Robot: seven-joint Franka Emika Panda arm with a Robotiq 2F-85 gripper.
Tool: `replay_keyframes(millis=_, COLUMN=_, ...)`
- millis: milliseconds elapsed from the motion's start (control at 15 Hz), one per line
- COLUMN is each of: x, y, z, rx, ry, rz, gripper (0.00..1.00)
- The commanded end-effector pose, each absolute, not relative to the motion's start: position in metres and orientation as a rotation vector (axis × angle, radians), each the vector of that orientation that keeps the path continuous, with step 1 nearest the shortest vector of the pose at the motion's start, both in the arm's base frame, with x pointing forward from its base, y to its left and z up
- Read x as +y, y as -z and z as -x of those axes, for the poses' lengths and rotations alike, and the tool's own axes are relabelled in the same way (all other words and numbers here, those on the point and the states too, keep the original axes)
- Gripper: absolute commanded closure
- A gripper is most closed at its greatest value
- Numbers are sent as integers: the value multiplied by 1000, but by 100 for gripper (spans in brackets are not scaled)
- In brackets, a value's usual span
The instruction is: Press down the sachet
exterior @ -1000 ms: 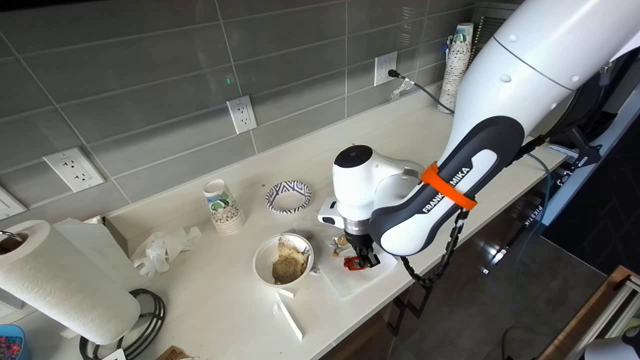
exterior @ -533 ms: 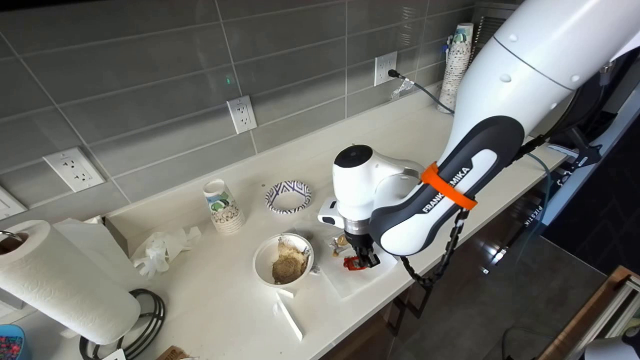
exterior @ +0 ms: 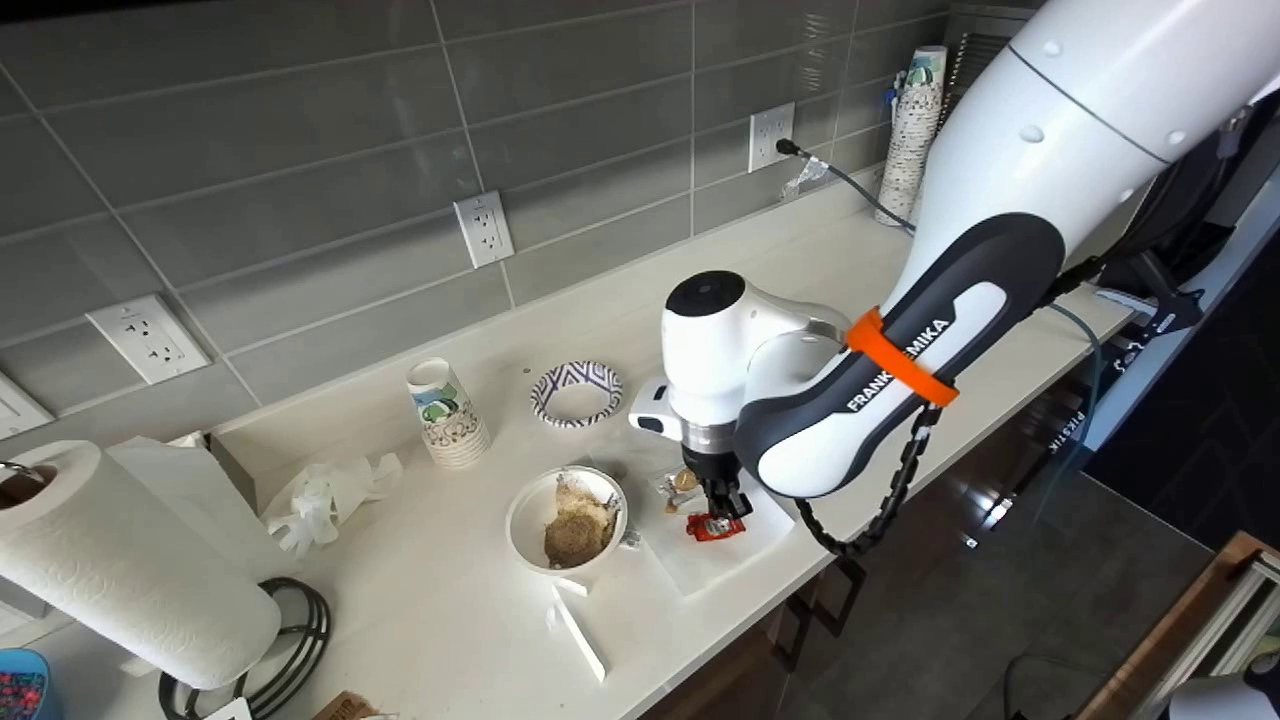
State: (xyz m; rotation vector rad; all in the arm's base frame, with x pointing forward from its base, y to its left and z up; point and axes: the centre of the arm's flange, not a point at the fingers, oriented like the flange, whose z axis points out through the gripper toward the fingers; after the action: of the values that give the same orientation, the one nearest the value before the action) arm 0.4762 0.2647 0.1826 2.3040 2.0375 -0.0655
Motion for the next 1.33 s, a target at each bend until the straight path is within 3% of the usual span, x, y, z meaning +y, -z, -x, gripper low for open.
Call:
replay_keyframes(millis=0, x=261, y=-183, z=-473, rx=2039, ry=81, rz=-2305, gripper=100)
replay_keyframes(millis=1267, x=279, y=-149, z=-484, rx=2064, ry=48, rz=-2349, gripper=100)
